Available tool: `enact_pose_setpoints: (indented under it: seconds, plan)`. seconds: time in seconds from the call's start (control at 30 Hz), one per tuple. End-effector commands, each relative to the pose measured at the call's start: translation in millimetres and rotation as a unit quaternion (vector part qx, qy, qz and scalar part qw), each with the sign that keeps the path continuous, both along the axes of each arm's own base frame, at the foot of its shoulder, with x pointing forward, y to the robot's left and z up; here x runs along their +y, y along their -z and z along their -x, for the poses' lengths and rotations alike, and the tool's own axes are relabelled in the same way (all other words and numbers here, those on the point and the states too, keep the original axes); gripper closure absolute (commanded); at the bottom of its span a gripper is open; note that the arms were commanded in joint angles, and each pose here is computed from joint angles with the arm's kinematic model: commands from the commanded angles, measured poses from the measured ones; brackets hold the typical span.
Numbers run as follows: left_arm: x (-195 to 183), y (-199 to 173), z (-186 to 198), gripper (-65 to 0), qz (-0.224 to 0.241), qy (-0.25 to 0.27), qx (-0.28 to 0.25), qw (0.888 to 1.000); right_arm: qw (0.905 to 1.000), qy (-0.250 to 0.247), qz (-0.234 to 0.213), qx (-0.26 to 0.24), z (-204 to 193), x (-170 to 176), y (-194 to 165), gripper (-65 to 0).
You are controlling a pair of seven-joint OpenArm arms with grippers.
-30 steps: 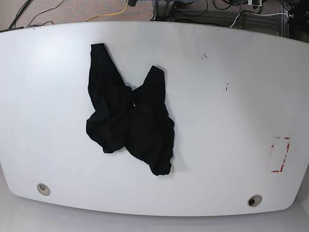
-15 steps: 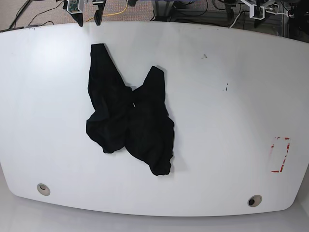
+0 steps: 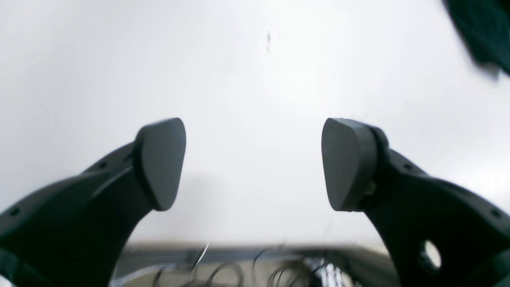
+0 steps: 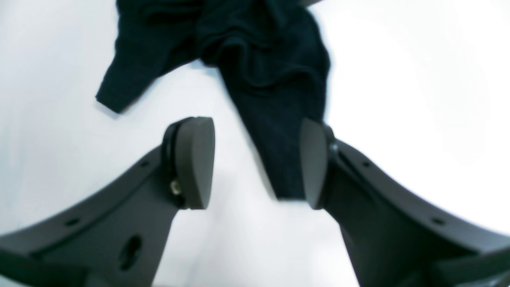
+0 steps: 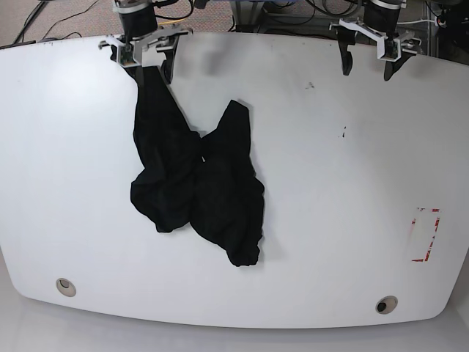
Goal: Layout the t-shirt on the table in an organized manner, then fold the t-shirt properly
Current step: 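Lower the right gripper onto the black t-shirt's shoulder and grasp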
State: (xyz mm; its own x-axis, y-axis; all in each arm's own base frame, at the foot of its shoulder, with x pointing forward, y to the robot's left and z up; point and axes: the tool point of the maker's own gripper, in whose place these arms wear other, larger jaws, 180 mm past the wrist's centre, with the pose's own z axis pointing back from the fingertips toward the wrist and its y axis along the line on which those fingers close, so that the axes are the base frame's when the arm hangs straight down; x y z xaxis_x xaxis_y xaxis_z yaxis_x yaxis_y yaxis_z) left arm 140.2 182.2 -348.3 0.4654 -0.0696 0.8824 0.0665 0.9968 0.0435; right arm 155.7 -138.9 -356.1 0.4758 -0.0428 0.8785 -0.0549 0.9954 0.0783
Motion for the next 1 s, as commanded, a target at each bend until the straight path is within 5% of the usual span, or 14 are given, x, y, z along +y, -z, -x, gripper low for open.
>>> enact_pose_setpoints:
  seconds: [0.0, 0.4, 0.97]
  plan:
    - [-4, -14, -10, -50.4, -0.001, 0.017, -0.029, 0.999, 0.9998, -0.004, 0.0, -0.021, -19, 2, -11, -33.3]
    - [-30, -24, -40, -50.4, 0.009, 0.076, -0.065, 0.995, 0.9991, -0.03, -0.002, -0.032, -76, 18, -22, -33.3]
    - [-35, -37, -60, -50.4, -0.001, 0.105, -0.093, 0.99, 0.9939, -0.092, 0.049, 0.035, -98, 15, 6, -33.3]
